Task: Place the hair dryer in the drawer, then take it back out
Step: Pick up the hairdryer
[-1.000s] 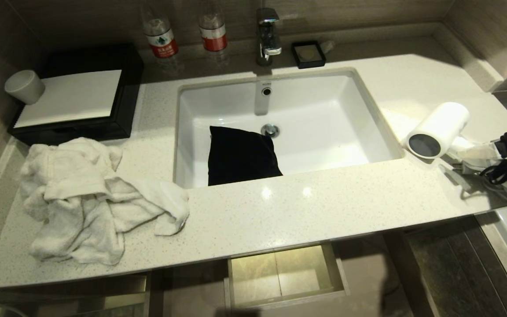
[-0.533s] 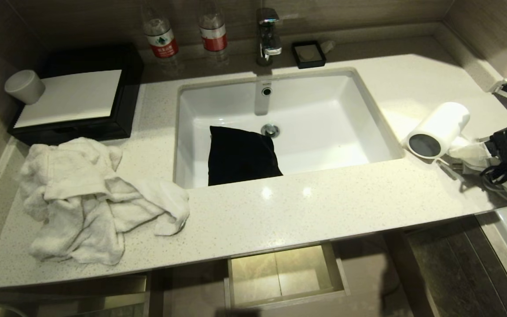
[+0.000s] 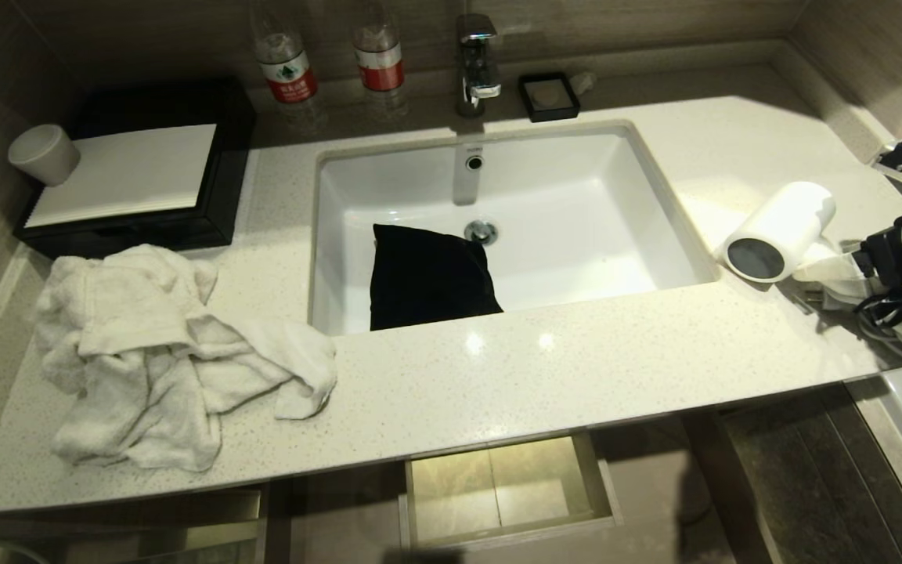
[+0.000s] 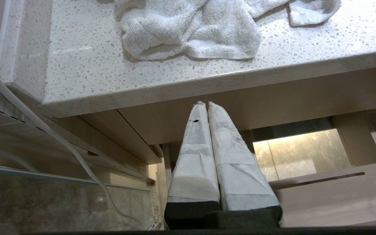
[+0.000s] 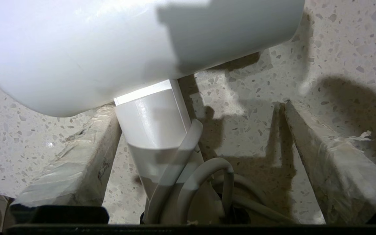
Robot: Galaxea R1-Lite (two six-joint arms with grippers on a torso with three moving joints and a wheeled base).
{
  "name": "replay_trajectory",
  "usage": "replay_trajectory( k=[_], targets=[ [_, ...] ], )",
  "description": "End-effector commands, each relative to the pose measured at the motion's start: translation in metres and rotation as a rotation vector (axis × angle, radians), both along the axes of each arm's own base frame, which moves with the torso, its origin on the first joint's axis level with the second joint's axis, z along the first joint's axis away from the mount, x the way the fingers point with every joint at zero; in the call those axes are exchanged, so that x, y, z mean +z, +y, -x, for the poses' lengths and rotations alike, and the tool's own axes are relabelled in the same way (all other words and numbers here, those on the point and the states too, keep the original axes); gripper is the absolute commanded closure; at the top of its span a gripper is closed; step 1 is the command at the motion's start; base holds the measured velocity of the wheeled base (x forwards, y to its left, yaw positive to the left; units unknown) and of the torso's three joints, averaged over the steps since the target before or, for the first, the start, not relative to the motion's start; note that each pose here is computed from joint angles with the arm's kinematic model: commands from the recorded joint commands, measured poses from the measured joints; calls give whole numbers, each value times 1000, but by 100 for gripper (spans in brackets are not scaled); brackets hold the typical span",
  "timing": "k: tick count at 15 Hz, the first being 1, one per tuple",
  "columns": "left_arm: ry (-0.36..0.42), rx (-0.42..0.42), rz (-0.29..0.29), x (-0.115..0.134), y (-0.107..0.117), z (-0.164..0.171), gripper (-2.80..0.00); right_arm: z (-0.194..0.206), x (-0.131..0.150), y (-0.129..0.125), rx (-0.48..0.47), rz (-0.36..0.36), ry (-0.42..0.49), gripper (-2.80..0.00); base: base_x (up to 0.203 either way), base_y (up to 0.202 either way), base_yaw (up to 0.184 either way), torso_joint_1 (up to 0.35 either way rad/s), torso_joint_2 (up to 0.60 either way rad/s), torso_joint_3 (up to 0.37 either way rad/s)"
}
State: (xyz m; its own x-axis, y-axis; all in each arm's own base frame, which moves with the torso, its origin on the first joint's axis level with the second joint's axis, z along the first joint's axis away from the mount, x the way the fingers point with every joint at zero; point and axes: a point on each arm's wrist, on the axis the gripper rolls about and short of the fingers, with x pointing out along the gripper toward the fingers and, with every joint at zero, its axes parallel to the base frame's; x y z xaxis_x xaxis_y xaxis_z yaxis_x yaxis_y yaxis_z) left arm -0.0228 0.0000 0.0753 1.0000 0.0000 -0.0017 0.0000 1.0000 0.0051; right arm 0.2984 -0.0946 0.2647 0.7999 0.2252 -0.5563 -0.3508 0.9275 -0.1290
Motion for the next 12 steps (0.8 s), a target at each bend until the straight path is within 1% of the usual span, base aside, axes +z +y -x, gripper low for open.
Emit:
replay_trajectory(
  k=[1,3,4,5,8,12],
  targets=[
    [-1,0,1,0,0,0,0,-1,-2,0,20,10,4,-280,0,0,0,0,0,0],
    [0,0,1,0,0,0,0,1,-2,0,37,11,4,-280,0,0,0,0,0,0],
    [0,0,1,0,0,0,0,1,-2,1,58,-7,-1,-280,0,0,0,0,0,0],
    [1,0,1,0,0,0,0,2,-3,1,64,-13,3,0,0,0,0,0,0,0],
    [1,0,1,0,0,0,0,5,-4,3,67,-6,18,0,0,0,0,0,0,0],
    [0,0,1,0,0,0,0,7,-1,3,62,-2,12,0,0,0,0,0,0,0]
  ],
)
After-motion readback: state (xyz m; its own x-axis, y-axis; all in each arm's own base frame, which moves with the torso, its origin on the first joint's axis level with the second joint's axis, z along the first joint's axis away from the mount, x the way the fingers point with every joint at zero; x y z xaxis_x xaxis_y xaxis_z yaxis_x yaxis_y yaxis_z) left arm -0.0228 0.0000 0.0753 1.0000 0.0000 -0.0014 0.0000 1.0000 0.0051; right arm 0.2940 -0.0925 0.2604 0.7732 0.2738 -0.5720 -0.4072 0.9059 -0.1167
